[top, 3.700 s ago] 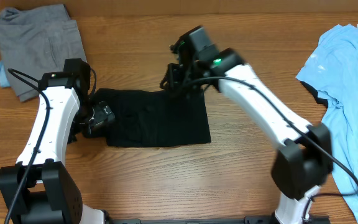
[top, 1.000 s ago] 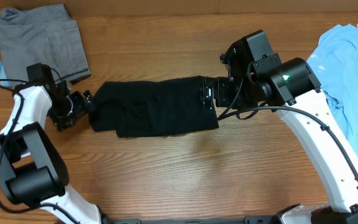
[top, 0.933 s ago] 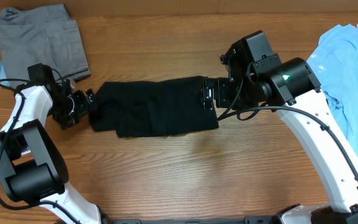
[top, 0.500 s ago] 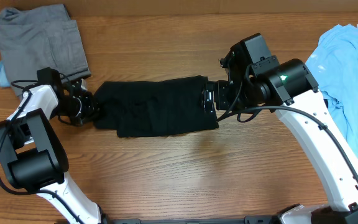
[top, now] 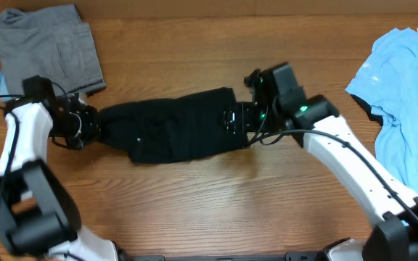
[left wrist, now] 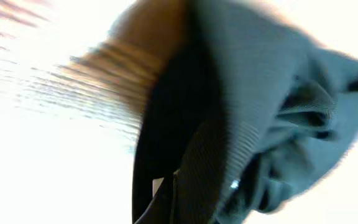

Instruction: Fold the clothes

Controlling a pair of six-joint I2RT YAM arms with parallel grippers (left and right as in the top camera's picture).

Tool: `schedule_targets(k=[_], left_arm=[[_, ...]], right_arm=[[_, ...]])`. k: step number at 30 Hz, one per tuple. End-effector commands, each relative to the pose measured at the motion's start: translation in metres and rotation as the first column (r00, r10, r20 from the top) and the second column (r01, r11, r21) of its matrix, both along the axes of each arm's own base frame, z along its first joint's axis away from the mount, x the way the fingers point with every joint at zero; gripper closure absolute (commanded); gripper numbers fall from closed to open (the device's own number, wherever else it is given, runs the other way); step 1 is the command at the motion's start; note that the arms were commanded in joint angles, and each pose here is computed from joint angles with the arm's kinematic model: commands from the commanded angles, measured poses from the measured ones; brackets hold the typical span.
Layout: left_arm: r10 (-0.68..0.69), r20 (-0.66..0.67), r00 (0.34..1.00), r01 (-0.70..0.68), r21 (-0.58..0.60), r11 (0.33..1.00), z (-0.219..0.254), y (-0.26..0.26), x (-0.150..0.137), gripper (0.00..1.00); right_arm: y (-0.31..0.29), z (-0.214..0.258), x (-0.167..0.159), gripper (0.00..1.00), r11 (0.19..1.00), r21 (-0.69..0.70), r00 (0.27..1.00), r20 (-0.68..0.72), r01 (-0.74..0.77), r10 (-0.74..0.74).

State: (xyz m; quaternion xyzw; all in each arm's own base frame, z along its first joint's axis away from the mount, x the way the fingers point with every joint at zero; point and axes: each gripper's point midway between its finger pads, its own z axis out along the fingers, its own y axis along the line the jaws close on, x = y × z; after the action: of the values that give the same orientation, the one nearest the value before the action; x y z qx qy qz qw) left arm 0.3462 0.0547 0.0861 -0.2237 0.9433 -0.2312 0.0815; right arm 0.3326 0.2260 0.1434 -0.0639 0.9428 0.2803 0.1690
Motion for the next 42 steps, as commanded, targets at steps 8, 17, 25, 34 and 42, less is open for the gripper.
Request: schedule_targets(k=[8,17,25,34,42], left_arm=[[-0.093,0.205,0.974,0.09,0.021,0.996,0.092,-0.061,-0.003,0.96],[-0.272,0.323,0.906,0.28,0.023,0.96,0.107,-0.153,0.016,0.96],[-0.366,0.415,0.833,0.339,0.14,0.93,0.114,-0.212,0.03,0.87],[-0.368,0.292,0.883,0.331,0.171,0.928,0.052,-0.221,0.047,0.8],[-0.363,0.24,0.9,0.353,0.087,0.932,0.008,-0.244,0.059,0.83]], right_arm=[[0.046,-0.081,0.008,0.03,0.991,0.124,0.991,-0.118,-0.041,0.056],[0.072,-0.117,0.002,0.04,0.997,0.062,0.991,-0.122,-0.044,0.052],[0.073,-0.151,-0.009,0.05,0.997,0.062,0.973,-0.225,-0.043,0.056],[0.067,-0.14,-0.003,0.05,0.996,0.09,0.961,-0.274,-0.025,0.049],[0.038,-0.112,0.019,0.04,0.978,0.204,0.955,-0.284,-0.028,0.087]])
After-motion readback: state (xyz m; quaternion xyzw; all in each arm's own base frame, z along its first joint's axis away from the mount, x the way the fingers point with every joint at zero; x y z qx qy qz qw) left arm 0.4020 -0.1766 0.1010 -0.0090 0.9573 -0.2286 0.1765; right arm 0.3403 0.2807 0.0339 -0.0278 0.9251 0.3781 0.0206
